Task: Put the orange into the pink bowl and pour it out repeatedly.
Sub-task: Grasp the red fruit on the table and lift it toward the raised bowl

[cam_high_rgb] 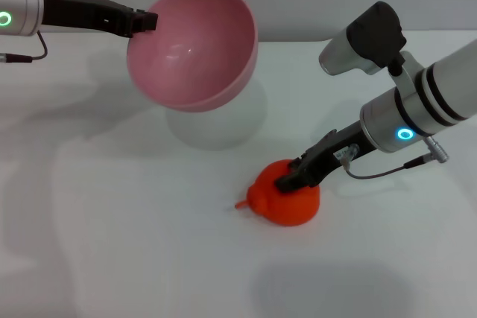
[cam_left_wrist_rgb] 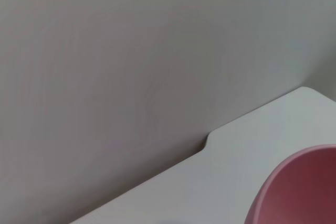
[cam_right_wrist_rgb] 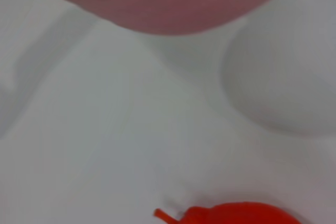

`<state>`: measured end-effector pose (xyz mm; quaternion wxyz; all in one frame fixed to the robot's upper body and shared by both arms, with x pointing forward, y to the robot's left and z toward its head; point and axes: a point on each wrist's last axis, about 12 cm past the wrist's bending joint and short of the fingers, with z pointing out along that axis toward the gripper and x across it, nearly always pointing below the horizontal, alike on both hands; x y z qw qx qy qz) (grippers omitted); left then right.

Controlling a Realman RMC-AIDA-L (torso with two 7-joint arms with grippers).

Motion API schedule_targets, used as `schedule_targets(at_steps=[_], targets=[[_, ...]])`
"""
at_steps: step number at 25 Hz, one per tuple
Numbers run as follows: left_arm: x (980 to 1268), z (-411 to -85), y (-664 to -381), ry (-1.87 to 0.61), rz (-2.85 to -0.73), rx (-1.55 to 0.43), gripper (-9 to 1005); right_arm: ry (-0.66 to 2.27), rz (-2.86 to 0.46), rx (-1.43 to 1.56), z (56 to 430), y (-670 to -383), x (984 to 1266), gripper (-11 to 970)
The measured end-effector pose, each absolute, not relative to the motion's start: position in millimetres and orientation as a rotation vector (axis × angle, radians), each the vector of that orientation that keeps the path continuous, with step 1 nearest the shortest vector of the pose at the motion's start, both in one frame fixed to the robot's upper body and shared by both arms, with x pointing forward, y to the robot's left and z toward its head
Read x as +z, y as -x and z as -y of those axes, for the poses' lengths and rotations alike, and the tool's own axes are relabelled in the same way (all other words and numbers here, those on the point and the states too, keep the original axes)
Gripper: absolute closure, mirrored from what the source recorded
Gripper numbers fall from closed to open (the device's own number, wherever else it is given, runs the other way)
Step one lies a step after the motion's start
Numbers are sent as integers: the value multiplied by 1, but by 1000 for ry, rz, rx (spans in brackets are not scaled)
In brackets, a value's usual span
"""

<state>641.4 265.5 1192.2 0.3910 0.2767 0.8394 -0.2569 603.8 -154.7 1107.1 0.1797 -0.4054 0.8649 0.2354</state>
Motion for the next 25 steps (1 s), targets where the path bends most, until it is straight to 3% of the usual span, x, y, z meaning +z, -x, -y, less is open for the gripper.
schedule_targets(at_steps=[15, 20, 25], targets=[[1189, -271, -641, -687, -2136, -631, 951, 1144, -2459, 647, 156, -603, 1110, 686], [1189, -272, -640, -686, -2137, -630, 951, 1151, -2463, 653, 156, -602, 1110, 870], [1188, -272, -640, -685, -2137, -631, 951, 1135, -2452, 652, 158, -602, 1112, 908]])
